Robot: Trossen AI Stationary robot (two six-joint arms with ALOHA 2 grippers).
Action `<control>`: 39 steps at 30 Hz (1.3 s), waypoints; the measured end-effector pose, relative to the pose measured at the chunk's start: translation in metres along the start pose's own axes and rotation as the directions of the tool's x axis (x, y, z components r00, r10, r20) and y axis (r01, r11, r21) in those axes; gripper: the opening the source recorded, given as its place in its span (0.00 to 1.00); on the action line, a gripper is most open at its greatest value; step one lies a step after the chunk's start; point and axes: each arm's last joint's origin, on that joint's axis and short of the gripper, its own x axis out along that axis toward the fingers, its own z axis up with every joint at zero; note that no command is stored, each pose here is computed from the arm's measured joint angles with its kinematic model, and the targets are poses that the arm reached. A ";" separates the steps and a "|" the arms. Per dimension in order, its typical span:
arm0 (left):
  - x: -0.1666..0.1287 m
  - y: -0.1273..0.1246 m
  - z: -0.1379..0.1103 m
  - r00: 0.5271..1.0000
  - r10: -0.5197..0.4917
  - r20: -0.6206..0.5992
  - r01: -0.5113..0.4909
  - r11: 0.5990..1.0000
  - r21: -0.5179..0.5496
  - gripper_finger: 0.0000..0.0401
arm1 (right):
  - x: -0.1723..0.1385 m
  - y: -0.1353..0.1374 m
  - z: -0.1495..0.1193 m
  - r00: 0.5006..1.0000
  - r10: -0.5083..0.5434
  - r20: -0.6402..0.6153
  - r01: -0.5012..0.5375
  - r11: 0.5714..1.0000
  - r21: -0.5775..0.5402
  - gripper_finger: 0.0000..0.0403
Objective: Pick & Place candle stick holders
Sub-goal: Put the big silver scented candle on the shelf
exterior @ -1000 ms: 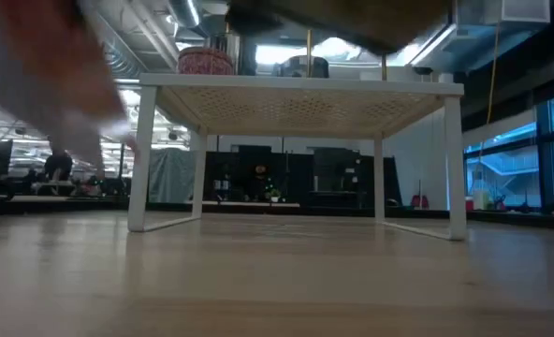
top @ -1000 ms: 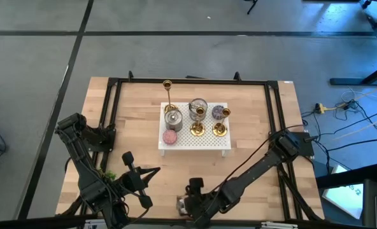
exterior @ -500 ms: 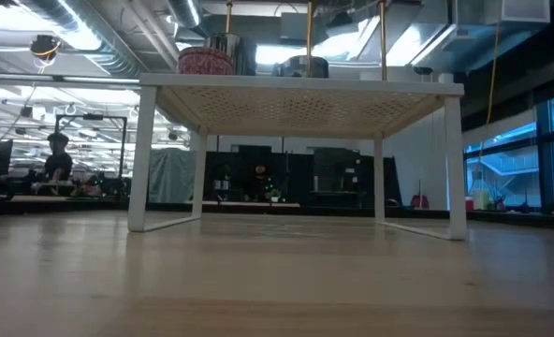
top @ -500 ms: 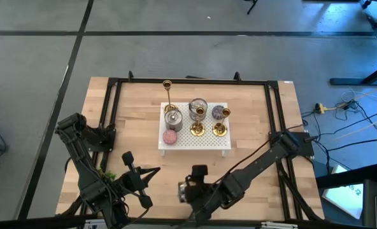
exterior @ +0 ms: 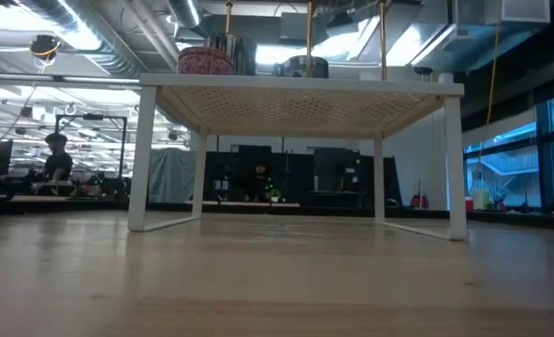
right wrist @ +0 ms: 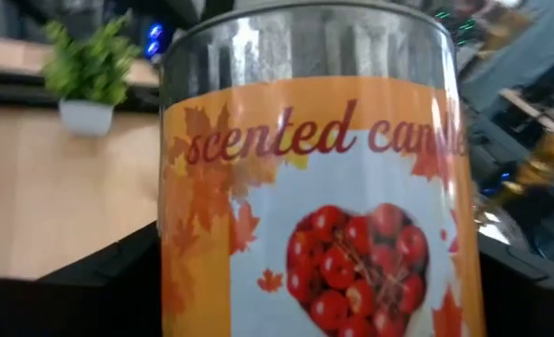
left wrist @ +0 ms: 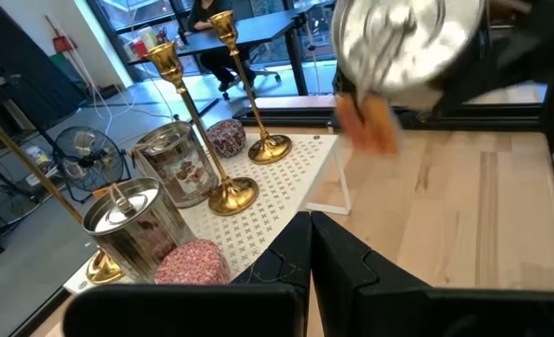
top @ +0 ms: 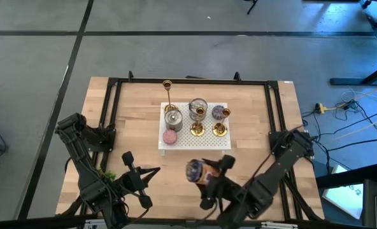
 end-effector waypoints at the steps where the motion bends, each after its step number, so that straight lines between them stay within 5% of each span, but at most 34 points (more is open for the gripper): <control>1: 0.000 0.000 0.000 1.000 -0.001 0.000 0.001 1.000 0.000 0.00 | -0.003 0.000 -0.002 1.000 -0.017 0.012 0.017 1.000 0.017 0.87; 18: -0.002 0.000 0.000 1.000 -0.005 0.001 0.005 1.000 -0.007 0.00 | -0.016 0.023 -0.063 0.999 -0.044 0.022 0.039 0.978 0.207 0.87; 39: -0.001 -0.003 -0.002 1.000 -0.004 -0.002 0.004 1.000 0.000 0.00 | 0.014 0.025 -0.143 0.932 -0.235 0.276 0.086 0.883 0.462 0.87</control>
